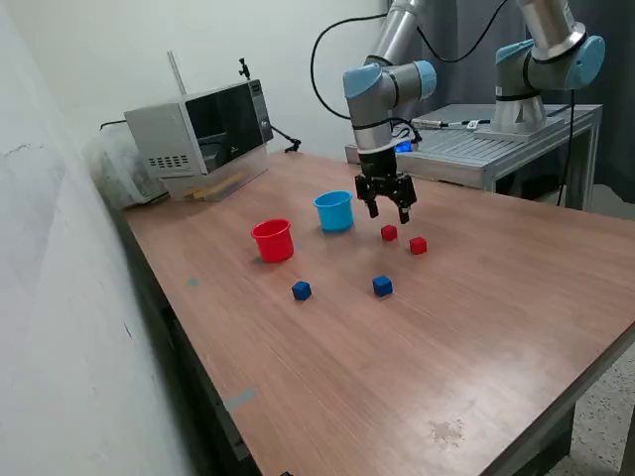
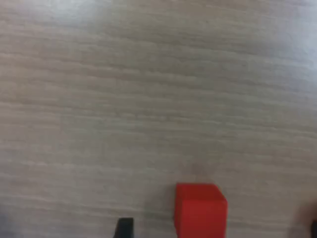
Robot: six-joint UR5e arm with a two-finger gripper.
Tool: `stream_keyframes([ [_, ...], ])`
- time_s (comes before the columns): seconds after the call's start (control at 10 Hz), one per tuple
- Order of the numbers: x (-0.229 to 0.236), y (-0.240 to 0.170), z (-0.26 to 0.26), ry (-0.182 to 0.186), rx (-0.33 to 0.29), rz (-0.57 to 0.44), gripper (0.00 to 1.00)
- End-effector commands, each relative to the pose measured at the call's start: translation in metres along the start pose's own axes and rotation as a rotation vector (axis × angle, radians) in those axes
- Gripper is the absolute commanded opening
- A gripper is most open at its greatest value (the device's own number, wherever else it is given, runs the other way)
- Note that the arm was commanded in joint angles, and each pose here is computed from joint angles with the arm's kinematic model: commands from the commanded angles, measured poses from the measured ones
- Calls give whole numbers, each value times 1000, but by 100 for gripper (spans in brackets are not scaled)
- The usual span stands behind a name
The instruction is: Place red objects in the red bin, and blue objects in the blue bin.
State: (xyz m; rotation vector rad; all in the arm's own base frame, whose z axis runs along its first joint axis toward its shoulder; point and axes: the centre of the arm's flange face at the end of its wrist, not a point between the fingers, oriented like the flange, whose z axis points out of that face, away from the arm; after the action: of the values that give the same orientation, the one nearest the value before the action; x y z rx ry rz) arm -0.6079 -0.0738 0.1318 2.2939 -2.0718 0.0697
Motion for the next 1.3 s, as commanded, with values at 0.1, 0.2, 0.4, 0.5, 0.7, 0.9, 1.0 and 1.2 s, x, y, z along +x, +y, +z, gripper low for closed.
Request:
stream_keyframes([
  [0.1, -4, -1, 21, -23, 30, 2, 100],
  [0.2, -4, 0, 26, -21, 38, 2, 100],
  [0.4, -6, -2, 27, -40, 43, 2, 0],
  [0.5, -6, -1, 26, -42, 41, 2, 0],
  [0.7, -5, -1, 26, -42, 41, -1, 0],
  [0.9, -6, 1, -8, -77, -13, -3, 0],
  [1.0, -2, 2, -41, -87, -64, -6, 0],
  [1.2, -1, 16, -99, -92, -102, -8, 0],
])
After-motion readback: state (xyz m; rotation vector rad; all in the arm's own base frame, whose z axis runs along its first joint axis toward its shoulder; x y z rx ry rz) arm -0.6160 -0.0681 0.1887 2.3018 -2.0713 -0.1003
